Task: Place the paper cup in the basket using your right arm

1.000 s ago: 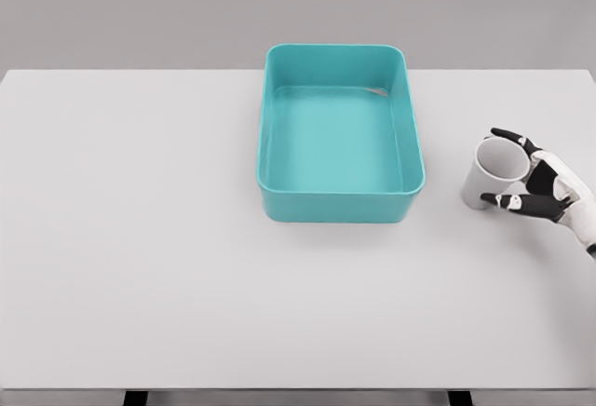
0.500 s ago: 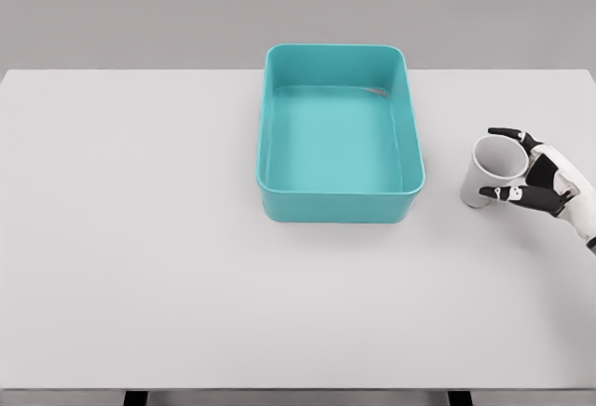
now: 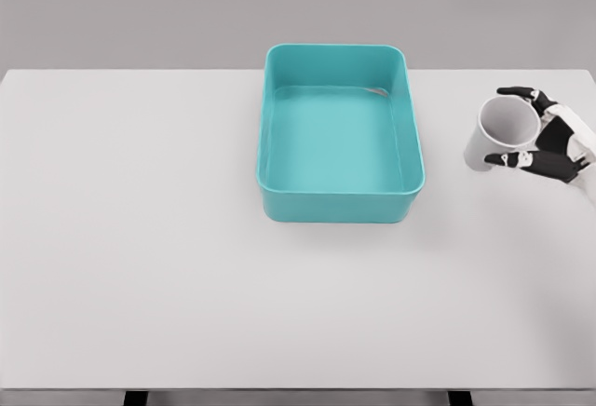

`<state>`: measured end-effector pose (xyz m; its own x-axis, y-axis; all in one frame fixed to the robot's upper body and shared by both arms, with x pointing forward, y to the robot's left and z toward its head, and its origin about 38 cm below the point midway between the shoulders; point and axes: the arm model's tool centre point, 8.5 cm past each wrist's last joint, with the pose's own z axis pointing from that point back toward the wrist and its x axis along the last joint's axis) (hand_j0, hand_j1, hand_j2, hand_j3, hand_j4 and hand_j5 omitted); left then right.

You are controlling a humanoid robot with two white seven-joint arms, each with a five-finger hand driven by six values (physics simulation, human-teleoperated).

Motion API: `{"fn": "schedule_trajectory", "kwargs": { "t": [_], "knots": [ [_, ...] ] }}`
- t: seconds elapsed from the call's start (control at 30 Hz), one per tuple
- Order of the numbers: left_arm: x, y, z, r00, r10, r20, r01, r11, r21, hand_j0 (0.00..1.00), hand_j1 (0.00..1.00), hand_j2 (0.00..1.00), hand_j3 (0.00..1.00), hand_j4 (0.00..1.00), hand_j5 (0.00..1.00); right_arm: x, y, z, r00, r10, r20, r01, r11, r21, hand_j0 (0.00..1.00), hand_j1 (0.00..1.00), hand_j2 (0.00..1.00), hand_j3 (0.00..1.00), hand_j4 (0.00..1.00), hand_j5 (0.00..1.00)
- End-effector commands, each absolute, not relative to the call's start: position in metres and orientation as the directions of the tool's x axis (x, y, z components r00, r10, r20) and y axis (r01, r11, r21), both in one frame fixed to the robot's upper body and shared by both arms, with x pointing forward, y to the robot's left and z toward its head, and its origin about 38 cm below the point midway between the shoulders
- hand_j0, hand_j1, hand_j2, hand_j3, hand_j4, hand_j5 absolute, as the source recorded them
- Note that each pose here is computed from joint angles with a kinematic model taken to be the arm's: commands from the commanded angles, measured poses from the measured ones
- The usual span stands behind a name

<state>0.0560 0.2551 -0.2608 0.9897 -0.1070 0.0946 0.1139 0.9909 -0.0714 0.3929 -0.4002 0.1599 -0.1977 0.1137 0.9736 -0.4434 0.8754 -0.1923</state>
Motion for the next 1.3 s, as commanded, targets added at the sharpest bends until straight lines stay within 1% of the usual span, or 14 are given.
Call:
{"fn": "schedule_trajectory", "kwargs": {
  "t": [0.0,0.2,0.27,0.33,0.5,0.6,0.67,0.77,0.9,1.0,1.2,1.27],
  "knots": [
    [0.056,0.255,-0.261,0.99,-0.107,0.095,0.114,0.991,-0.072,1.0,1.0,1.0,1.0,1.0,1.0,0.393,-0.399,0.167,-0.215,0.113,0.97,-0.445,0.873,-0.2,0.61,0.61,0.61,0.61,0.61,0.61],
    [0.056,0.255,-0.261,0.99,-0.107,0.095,0.114,0.991,-0.072,1.0,1.0,1.0,1.0,1.0,1.0,0.411,-0.394,0.198,-0.278,0.139,0.951,-0.44,0.861,-0.255,0.6,0.6,0.6,0.6,0.6,0.6],
    [0.056,0.255,-0.261,0.99,-0.107,0.095,0.114,0.991,-0.072,1.0,1.0,1.0,1.0,1.0,1.0,0.411,-0.383,0.211,-0.312,0.162,0.936,-0.452,0.841,-0.297,0.6,0.6,0.6,0.6,0.6,0.6],
    [0.056,0.255,-0.261,0.99,-0.107,0.095,0.114,0.991,-0.072,1.0,1.0,1.0,1.0,1.0,1.0,0.413,-0.377,0.22,-0.327,0.165,0.93,-0.458,0.833,-0.309,0.6,0.6,0.6,0.6,0.6,0.6],
    [0.056,0.255,-0.261,0.99,-0.107,0.095,0.114,0.991,-0.072,1.0,1.0,1.0,1.0,1.0,1.0,0.42,-0.371,0.233,-0.354,0.192,0.915,-0.453,0.821,-0.347,0.6,0.6,0.6,0.6,0.6,0.6],
    [0.056,0.255,-0.261,0.99,-0.107,0.095,0.114,0.991,-0.072,1.0,1.0,1.0,1.0,1.0,1.0,0.42,-0.353,0.248,-0.398,0.227,0.889,-0.465,0.786,-0.408,0.6,0.6,0.6,0.6,0.6,0.6],
    [0.056,0.255,-0.261,0.99,-0.107,0.095,0.114,0.991,-0.072,1.0,1.0,1.0,1.0,1.0,1.0,0.424,-0.344,0.249,-0.408,0.217,0.887,-0.466,0.786,-0.407,0.6,0.6,0.6,0.6,0.6,0.6],
    [0.056,0.255,-0.261,0.99,-0.107,0.095,0.114,0.991,-0.072,1.0,1.0,1.0,1.0,1.0,1.0,0.43,-0.323,0.25,-0.415,0.249,0.875,-0.475,0.761,-0.442,0.6,0.6,0.6,0.6,0.6,0.6],
    [0.056,0.255,-0.261,0.99,-0.107,0.095,0.114,0.991,-0.072,1.0,1.0,1.0,1.0,1.0,1.0,0.433,-0.311,0.25,-0.426,0.254,0.868,-0.487,0.744,-0.457,0.6,0.6,0.6,0.6,0.6,0.6],
    [0.056,0.255,-0.261,0.99,-0.106,0.093,0.113,0.991,-0.071,1.0,1.0,1.0,1.0,1.0,1.0,0.431,-0.29,0.267,-0.482,0.299,0.824,-0.484,0.693,-0.535,0.6,0.6,0.6,0.6,0.6,0.6],
    [0.056,0.255,-0.261,0.99,-0.107,0.095,0.114,0.991,-0.073,1.0,1.0,1.0,1.0,1.0,1.0,0.436,-0.273,0.274,-0.506,0.319,0.801,-0.495,0.653,-0.573,0.58,0.58,0.58,0.58,0.58,0.58],
    [0.056,0.255,-0.261,0.99,-0.107,0.095,0.114,0.991,-0.072,1.0,1.0,1.0,1.0,1.0,1.0,0.434,-0.261,0.285,-0.542,0.343,0.767,-0.484,0.62,-0.618,0.58,0.58,0.58,0.58,0.58,0.58]
  ]
}}
